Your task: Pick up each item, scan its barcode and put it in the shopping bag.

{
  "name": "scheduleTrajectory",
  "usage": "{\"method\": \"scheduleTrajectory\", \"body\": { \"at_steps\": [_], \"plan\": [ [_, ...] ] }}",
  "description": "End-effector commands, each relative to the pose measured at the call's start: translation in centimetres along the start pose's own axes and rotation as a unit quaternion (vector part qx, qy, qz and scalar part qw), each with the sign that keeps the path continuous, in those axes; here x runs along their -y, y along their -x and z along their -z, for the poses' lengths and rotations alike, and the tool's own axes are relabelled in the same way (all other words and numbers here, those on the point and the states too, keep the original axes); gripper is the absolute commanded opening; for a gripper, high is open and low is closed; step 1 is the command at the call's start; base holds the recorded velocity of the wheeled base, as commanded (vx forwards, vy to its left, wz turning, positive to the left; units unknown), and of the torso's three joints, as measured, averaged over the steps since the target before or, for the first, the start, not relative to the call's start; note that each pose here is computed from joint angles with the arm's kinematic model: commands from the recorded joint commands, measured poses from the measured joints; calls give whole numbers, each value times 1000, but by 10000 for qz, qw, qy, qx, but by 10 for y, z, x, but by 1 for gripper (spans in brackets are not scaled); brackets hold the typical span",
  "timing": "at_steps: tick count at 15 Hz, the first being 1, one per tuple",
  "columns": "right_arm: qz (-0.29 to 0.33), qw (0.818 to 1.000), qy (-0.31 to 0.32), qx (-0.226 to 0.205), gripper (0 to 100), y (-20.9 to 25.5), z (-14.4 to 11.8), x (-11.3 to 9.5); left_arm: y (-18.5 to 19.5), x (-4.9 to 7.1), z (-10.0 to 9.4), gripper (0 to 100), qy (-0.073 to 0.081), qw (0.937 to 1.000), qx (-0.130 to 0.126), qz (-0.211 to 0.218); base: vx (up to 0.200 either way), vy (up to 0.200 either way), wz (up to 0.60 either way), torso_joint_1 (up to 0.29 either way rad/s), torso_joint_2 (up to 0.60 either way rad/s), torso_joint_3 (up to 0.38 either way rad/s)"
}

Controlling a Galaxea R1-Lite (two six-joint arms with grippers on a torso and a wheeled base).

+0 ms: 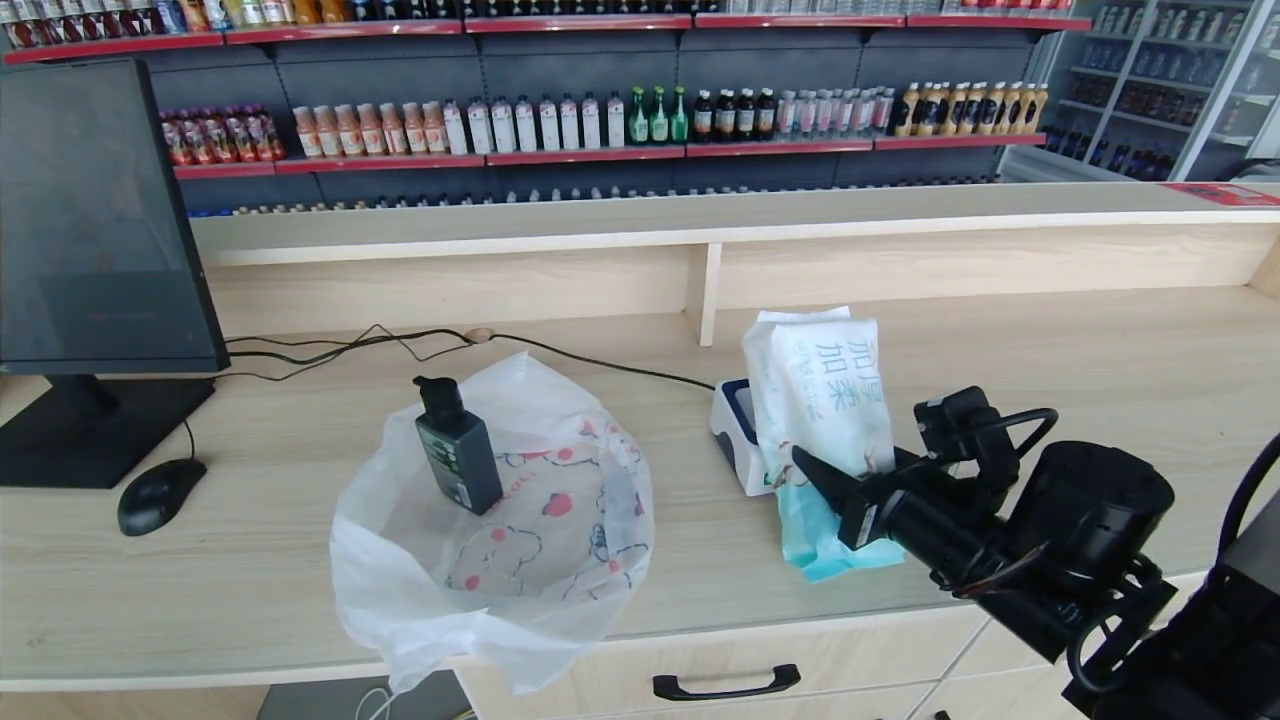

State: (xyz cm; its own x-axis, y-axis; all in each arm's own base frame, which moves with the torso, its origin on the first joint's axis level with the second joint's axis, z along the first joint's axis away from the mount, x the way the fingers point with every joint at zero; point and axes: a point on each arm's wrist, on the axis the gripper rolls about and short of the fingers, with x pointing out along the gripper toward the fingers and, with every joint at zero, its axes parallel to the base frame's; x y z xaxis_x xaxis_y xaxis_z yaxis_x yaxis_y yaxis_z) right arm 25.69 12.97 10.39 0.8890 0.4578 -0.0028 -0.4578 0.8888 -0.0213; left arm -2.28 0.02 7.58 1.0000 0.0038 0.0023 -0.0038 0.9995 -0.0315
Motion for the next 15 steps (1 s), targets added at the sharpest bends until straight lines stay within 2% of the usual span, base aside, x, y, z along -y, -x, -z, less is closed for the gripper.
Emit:
{"method": "scheduleTrajectory", "body": {
  "at_steps": [1,8,13,15],
  "plan": [
    [-2,10000,0,-71,0,-2,4,0,0,0,0,100,-4,10000,4,-4,0,0,0,0,0,0],
    [-12,9998,-1,-201,0,-9,14,0,0,0,0,100,-4,10000,4,-4,0,0,0,0,0,0],
    [-26,9999,0,-154,0,-10,12,-1,0,0,0,100,-4,10000,4,-4,0,0,0,0,0,0],
    [-133,9999,2,-98,0,-10,9,-8,0,0,0,100,-4,10000,4,-4,0,0,0,0,0,0]
  ]
}}
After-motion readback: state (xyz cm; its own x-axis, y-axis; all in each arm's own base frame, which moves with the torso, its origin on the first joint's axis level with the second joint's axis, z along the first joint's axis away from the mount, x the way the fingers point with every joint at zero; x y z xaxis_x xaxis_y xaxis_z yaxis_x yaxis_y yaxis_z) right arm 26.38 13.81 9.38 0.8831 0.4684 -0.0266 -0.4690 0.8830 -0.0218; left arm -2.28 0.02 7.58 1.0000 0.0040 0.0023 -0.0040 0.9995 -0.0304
